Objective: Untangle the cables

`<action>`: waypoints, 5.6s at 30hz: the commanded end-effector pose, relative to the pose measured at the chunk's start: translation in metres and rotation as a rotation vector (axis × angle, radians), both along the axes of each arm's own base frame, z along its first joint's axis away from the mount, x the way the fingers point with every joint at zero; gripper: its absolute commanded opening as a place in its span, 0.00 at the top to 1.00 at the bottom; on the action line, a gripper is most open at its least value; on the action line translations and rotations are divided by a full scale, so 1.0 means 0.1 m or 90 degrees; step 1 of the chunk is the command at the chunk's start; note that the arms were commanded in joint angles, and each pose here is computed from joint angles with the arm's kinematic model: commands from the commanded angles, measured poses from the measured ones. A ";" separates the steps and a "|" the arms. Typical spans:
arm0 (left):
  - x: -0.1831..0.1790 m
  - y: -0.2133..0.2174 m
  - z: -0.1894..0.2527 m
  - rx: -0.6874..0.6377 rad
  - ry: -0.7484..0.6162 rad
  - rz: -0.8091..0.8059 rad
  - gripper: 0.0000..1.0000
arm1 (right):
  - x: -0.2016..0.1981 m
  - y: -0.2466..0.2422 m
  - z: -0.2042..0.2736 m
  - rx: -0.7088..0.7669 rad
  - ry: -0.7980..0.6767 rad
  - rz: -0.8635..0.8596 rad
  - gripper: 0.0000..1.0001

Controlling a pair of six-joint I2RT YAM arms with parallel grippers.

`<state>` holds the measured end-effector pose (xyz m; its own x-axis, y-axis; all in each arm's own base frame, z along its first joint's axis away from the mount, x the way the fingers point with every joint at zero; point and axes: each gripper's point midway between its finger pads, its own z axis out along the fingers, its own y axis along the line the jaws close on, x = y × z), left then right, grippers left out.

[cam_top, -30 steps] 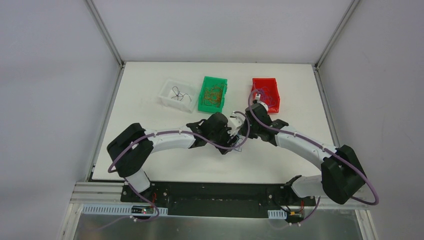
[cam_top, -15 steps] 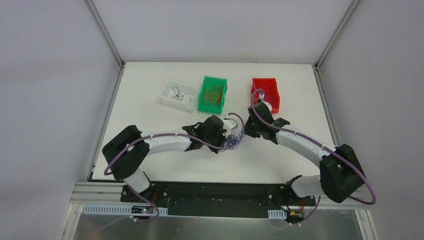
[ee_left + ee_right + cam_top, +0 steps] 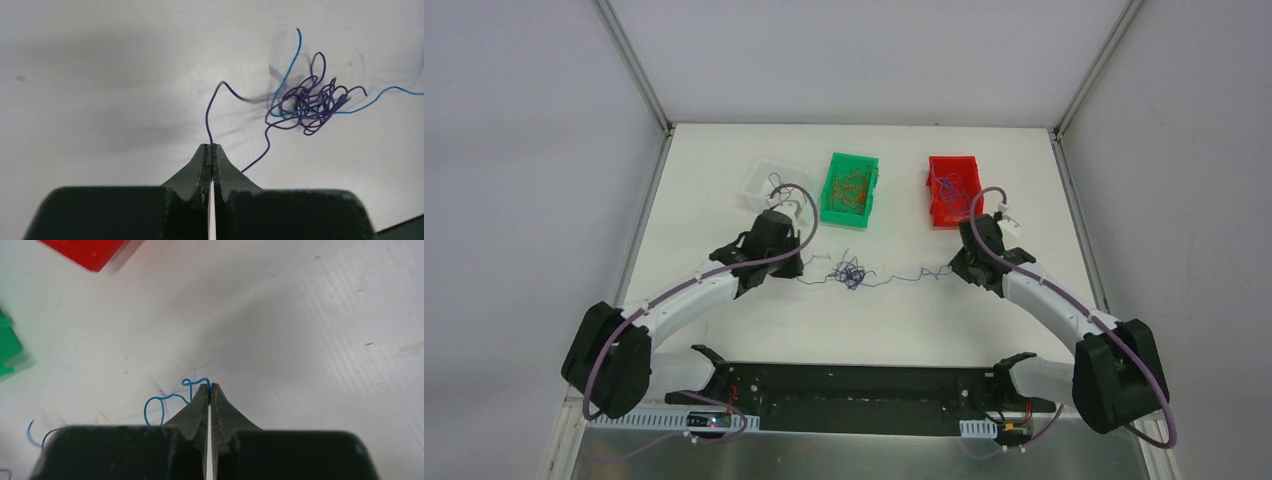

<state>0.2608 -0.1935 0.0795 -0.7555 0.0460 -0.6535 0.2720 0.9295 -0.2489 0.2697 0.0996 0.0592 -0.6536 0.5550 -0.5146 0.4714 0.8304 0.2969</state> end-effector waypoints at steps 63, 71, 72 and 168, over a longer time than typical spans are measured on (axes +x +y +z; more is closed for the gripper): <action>-0.08 0.99 0.21 0.014 -0.033 0.297 1.00 | 0.02 1.26 -0.13 0.132 -0.069 -0.022 1.00; -0.10 1.50 0.41 0.079 -0.098 0.443 1.00 | 0.00 0.01 0.14 0.082 -0.113 -0.137 1.00; -0.11 1.56 0.43 0.084 -0.106 0.459 1.00 | 0.00 -0.11 0.18 0.077 -0.121 -0.149 1.00; -0.14 0.37 0.35 -0.117 0.006 0.134 1.00 | 2.28 -0.22 0.49 -0.106 0.010 0.077 0.58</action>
